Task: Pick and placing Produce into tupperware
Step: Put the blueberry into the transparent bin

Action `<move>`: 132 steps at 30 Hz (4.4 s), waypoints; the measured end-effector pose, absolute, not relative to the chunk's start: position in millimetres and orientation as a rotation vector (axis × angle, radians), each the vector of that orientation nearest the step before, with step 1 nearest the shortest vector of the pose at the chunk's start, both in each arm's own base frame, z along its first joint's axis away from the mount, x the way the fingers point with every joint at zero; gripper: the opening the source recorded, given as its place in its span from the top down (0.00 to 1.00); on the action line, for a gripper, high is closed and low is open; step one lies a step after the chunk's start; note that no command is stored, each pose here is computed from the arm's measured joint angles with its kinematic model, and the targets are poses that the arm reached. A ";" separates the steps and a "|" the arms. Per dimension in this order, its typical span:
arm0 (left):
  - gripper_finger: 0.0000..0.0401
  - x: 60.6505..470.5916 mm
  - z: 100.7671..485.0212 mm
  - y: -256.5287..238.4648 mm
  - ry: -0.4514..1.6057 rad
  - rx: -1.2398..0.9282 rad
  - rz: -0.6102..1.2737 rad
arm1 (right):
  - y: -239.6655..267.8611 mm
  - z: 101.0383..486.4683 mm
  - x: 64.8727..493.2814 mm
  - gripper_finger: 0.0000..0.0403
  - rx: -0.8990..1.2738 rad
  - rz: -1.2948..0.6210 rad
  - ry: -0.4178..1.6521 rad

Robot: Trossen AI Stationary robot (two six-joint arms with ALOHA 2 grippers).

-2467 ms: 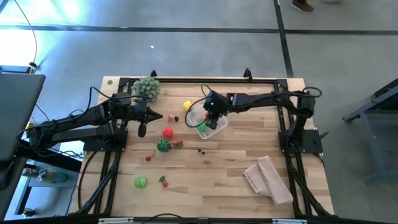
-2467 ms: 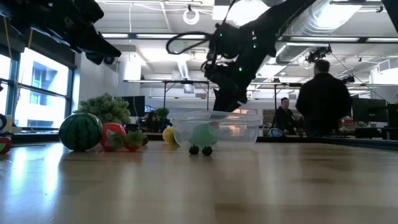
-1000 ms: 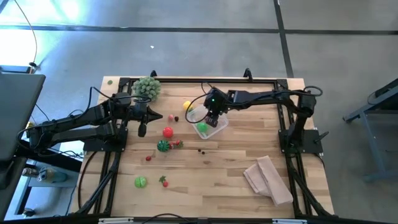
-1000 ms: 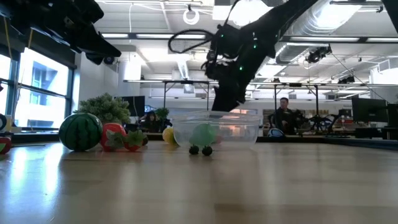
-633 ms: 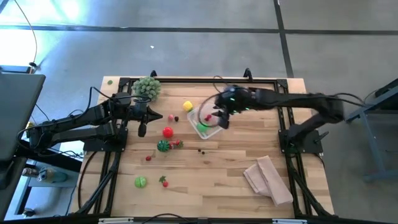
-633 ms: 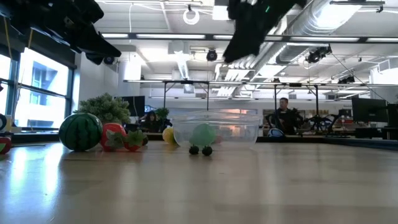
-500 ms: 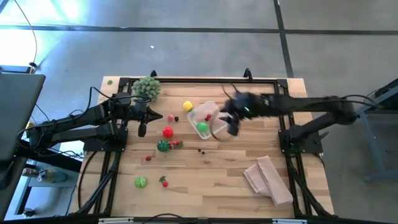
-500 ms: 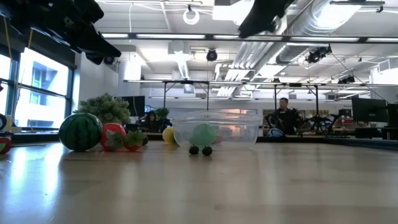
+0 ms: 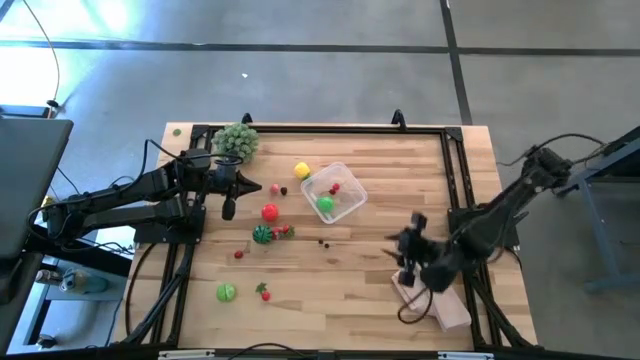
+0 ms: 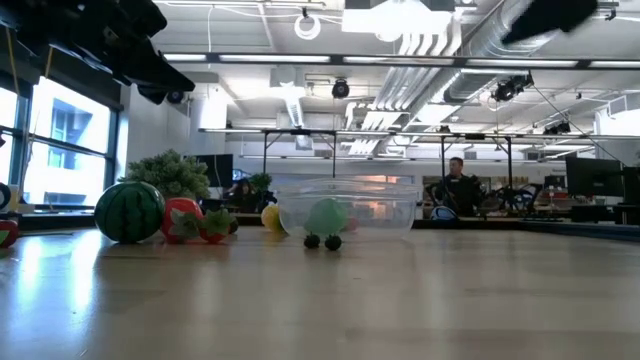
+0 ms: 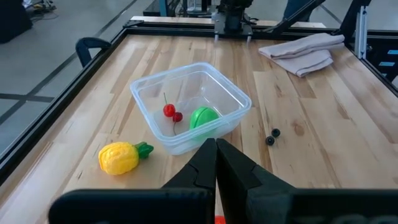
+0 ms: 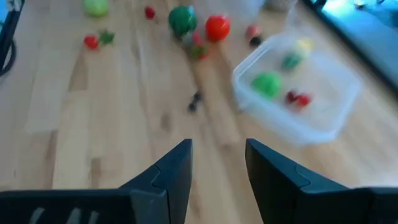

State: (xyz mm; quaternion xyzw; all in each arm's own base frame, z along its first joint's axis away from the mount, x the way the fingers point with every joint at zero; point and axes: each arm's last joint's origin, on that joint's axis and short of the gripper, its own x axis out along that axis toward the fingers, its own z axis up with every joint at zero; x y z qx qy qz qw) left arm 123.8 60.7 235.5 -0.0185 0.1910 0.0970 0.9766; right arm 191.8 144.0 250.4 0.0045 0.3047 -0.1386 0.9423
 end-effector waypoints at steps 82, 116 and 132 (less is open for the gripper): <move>1.00 123.8 235.5 60.7 0.385 -0.037 0.195 | 84.9 80.7 350.0 0.54 0.048 -0.100 0.627; 1.00 123.8 235.5 60.7 0.385 -0.037 0.196 | 85.4 75.5 347.6 0.54 0.082 -0.096 0.709; 1.00 123.8 235.5 60.7 0.385 -0.038 0.195 | 87.2 74.8 345.3 0.54 0.120 -0.115 0.730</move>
